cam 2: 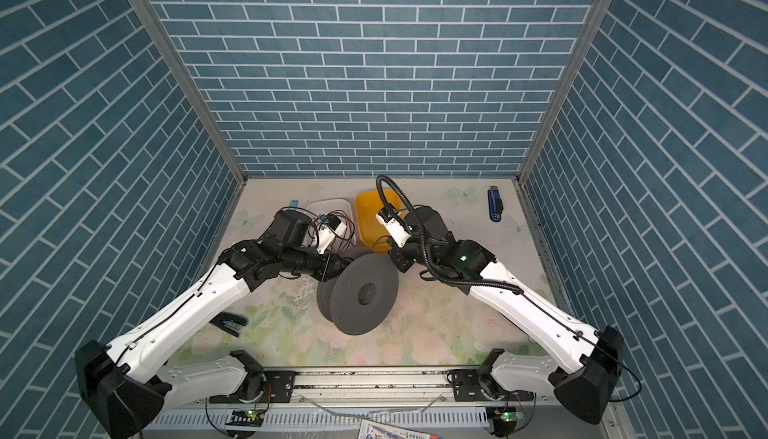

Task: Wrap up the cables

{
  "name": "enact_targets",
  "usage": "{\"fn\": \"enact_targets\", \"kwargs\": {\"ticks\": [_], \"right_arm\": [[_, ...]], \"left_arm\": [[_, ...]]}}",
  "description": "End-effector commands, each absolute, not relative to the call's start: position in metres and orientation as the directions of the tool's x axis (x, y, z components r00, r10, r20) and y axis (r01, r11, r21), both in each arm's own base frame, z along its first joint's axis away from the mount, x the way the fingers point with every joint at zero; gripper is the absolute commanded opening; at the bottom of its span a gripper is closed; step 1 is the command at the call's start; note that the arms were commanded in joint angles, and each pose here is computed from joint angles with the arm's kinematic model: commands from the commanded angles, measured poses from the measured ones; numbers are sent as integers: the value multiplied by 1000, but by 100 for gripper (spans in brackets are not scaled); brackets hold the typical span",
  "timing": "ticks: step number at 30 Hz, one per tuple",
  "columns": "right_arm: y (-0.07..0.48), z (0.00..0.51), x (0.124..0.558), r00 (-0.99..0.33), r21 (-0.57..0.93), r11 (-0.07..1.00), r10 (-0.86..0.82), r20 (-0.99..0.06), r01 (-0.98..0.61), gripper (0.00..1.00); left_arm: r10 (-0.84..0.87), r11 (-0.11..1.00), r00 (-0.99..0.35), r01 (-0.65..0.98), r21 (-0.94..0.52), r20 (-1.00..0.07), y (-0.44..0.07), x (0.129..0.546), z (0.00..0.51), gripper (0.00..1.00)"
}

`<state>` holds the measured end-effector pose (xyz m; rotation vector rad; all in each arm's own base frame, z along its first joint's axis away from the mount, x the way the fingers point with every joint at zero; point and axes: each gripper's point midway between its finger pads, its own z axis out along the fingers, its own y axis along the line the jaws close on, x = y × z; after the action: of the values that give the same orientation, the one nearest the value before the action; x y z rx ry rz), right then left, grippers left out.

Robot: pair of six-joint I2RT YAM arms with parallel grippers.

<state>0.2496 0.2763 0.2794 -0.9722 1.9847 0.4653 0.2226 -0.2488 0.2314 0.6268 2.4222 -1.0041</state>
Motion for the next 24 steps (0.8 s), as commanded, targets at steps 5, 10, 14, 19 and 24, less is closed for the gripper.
{"fn": "enact_targets", "kwargs": {"ticks": [5, 10, 14, 19, 24], "right_arm": [[266, 262, 235, -456, 215, 522, -391, -800, -825, 0], [267, 253, 231, -550, 370, 468, -338, -764, -802, 0], [270, 249, 229, -607, 463, 441, -280, -743, -769, 0], [272, 242, 238, -693, 555, 469, -191, -696, -687, 0], [282, 250, 243, -775, 686, 424, -63, -628, -591, 0]], "left_arm": [[186, 415, -776, 618, -668, -603, -267, 214, 285, 5], [117, 335, -781, 612, -716, -613, -267, 222, 304, 5], [-10, 290, -791, 583, -759, -612, -258, 240, 319, 5], [-164, 225, -808, 528, -819, -566, -243, 267, 331, 4], [-283, 220, -806, 472, -854, -519, -232, 290, 329, 3]]}}
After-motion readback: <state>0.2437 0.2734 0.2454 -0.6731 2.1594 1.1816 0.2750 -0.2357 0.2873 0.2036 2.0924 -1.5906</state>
